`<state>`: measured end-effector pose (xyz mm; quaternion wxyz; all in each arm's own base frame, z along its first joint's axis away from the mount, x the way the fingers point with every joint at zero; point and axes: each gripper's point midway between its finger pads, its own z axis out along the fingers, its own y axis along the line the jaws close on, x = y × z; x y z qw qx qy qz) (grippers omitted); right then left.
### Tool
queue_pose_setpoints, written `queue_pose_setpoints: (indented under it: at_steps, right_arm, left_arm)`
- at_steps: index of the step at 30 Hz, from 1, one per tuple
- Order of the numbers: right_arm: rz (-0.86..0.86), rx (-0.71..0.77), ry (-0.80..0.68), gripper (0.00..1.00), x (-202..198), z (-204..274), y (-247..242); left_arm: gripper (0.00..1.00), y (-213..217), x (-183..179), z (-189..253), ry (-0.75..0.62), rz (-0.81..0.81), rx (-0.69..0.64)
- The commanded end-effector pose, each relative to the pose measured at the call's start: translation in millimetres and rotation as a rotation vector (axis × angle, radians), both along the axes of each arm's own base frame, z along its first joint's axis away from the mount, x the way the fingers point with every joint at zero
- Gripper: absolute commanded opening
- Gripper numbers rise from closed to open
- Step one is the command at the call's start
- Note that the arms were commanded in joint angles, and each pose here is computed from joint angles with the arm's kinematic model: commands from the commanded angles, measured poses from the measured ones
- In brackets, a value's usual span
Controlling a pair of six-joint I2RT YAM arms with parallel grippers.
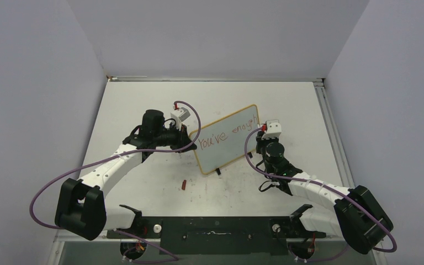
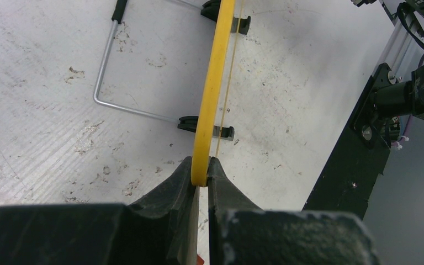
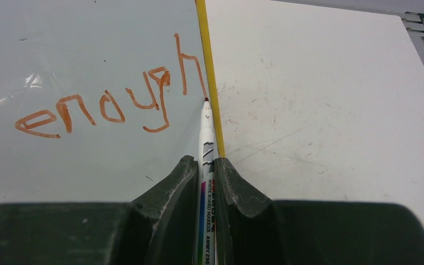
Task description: Write a sentence on the whiteboard
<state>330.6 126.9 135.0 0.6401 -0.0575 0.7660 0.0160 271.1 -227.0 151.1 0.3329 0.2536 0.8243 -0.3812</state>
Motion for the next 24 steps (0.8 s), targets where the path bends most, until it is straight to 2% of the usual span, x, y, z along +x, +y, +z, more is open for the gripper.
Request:
queue_pose_setpoints:
  at_steps: [1,14,24]
  right_arm:
    - [-0.001,0.033,-0.034,0.05,1,13,1]
    - [0.035,0.059,-0.076,0.05,-9,50,10]
    - [0.108,0.064,-0.045,0.05,-39,70,25]
  left_arm:
    - [0.0,12,-4,-15,0.041,0.043,0.078]
    - [0.0,13,0,-14,0.055,0.062,0.092]
    - [0.0,13,-1,-8,0.042,0.066,0.085]
